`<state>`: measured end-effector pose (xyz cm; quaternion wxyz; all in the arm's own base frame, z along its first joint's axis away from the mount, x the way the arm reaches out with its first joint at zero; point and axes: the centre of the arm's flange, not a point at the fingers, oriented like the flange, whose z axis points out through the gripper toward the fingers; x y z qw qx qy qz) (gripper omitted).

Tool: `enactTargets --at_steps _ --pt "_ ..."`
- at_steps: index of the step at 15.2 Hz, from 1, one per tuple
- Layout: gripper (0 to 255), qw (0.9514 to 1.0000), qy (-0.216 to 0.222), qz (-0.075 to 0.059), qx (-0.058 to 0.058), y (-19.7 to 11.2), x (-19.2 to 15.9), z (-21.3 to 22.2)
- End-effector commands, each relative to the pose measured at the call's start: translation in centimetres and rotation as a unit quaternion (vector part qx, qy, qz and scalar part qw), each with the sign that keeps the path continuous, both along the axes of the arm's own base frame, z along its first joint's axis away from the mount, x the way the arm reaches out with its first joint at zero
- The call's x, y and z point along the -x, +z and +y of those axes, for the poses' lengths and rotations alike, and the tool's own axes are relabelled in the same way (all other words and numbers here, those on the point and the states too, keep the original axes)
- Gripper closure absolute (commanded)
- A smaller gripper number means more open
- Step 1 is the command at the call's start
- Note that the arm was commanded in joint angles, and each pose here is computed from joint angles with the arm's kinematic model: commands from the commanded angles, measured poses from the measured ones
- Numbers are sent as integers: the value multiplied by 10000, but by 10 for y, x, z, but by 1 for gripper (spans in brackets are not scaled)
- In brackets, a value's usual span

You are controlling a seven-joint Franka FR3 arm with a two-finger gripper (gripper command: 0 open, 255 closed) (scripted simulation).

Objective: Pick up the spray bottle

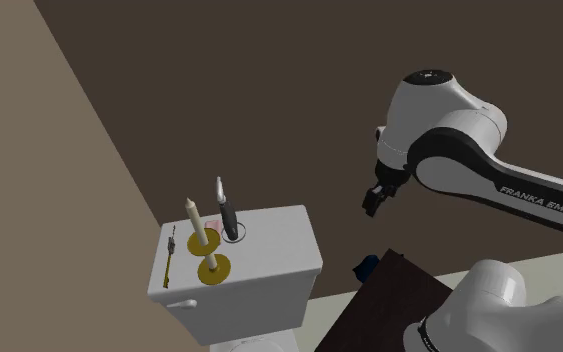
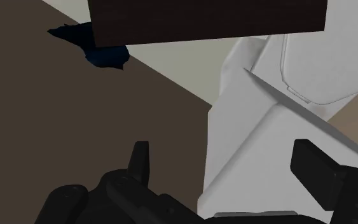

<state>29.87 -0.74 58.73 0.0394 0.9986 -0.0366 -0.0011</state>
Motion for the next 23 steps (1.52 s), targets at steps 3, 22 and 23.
enactTargets --at_steps 3,22,23 --pt "0 9999 -139 -61 13 1 -15 21" --pt "0 9872 -1455 -636 137 17 -180 201" --pt "0 9860 -1524 -666 143 18 -190 209"
